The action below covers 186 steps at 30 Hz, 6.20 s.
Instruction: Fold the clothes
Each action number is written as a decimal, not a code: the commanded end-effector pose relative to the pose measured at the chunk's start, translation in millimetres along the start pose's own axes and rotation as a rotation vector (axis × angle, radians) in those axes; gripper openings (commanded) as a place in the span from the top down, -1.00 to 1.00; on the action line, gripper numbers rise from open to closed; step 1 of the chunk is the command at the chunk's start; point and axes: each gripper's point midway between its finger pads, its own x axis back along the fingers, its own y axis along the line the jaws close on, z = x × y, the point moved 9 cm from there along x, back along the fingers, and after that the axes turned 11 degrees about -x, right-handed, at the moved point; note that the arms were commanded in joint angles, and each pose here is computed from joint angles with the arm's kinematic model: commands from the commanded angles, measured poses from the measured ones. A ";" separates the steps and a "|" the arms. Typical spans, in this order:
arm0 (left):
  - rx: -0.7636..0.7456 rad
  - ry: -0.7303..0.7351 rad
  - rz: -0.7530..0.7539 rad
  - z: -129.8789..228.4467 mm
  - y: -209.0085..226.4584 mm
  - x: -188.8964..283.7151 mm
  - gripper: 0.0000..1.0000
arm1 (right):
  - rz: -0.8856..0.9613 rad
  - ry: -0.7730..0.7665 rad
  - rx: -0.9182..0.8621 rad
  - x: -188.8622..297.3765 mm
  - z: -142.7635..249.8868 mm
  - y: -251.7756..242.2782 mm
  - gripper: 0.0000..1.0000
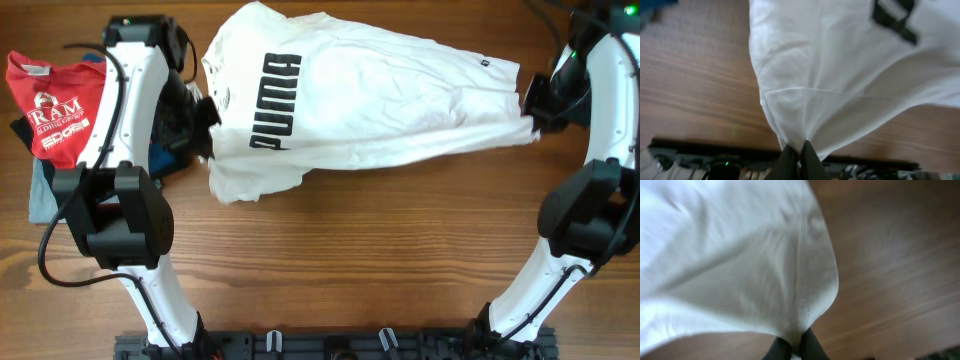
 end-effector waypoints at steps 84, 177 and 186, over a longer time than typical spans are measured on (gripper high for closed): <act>0.140 -0.656 0.041 27.2 25.2 -45.0 0.92 | -0.270 -0.282 -0.370 -41.8 60.8 -96.7 0.91; -0.399 -0.479 0.080 34.7 -97.5 -122.9 -0.04 | -0.179 -0.169 -0.277 -118.9 42.0 -51.4 0.36; -0.429 -0.427 0.071 28.5 -108.0 -150.8 -0.06 | -0.178 -0.168 -0.277 -119.0 42.1 -51.4 0.35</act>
